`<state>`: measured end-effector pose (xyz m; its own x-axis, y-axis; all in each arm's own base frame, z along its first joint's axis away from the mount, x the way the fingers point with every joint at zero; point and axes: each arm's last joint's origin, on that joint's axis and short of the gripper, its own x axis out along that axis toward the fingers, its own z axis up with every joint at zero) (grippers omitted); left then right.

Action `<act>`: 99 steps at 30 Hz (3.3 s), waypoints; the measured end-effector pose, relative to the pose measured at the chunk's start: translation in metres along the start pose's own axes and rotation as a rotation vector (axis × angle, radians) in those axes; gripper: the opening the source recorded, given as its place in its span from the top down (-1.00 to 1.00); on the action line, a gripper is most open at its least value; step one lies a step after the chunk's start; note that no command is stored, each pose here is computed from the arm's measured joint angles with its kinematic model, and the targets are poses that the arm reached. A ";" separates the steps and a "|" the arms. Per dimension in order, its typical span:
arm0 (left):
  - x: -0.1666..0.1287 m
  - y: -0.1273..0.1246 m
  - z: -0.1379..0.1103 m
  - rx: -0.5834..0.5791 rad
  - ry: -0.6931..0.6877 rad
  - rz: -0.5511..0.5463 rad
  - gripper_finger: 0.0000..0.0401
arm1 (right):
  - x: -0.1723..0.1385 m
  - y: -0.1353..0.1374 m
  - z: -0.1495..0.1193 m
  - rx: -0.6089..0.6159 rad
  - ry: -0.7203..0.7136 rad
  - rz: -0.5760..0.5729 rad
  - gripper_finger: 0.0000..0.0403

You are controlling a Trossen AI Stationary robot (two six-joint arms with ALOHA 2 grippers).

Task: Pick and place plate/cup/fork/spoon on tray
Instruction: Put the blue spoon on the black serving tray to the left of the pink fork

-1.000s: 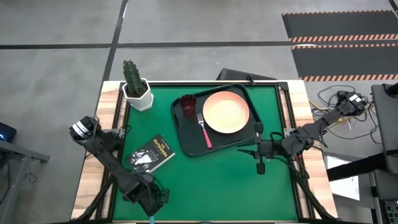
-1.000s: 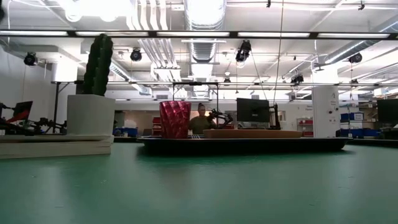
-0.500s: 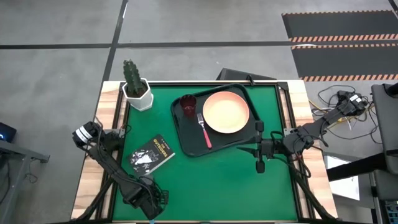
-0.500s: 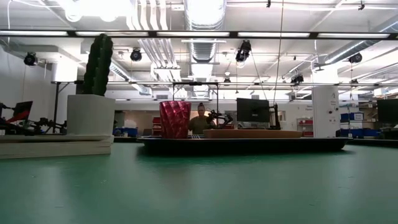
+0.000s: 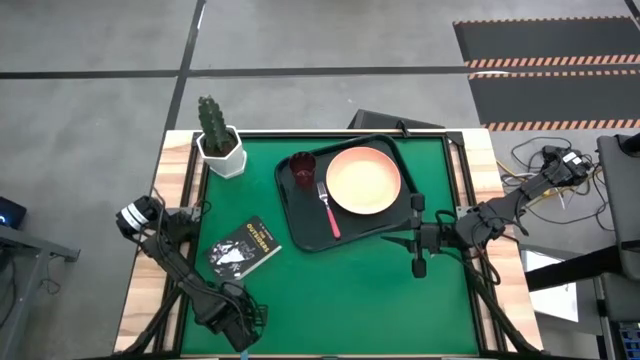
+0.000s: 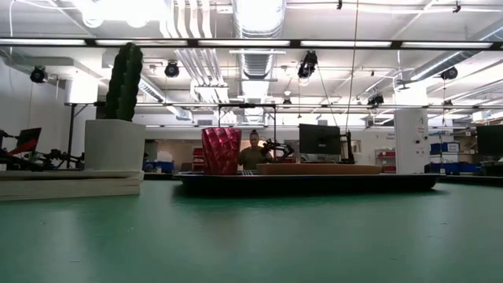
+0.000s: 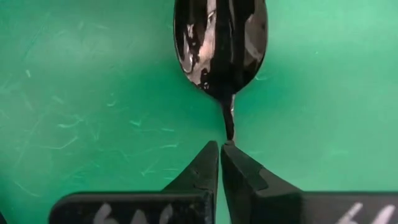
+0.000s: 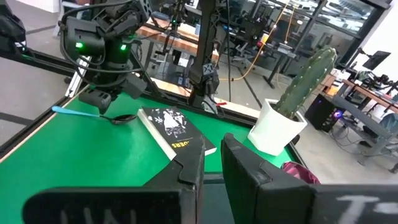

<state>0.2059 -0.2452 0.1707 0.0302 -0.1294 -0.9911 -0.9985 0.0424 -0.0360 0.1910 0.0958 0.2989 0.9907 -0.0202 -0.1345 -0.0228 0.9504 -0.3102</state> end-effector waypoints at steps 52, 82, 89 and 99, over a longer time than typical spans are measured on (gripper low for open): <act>-0.074 -0.048 0.042 0.181 -0.067 -0.335 1.00 | 0.000 0.002 -0.006 0.070 0.060 0.011 0.79; -0.106 -0.127 0.253 0.181 -0.413 -0.385 1.00 | -0.039 -0.021 -0.016 0.192 0.179 0.020 0.79; -0.085 -0.136 0.259 0.082 -0.417 -0.352 0.99 | -0.041 -0.021 -0.018 0.188 0.202 0.020 0.79; -0.077 -0.140 0.265 -0.084 -0.476 -0.373 0.92 | -0.041 -0.021 -0.020 0.188 0.216 0.021 0.79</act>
<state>0.3559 0.0212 0.2184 0.3764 0.3374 -0.8628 -0.9163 -0.0017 -0.4004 0.1482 0.0705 0.2924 0.9385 -0.0465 -0.3423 0.0025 0.9918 -0.1280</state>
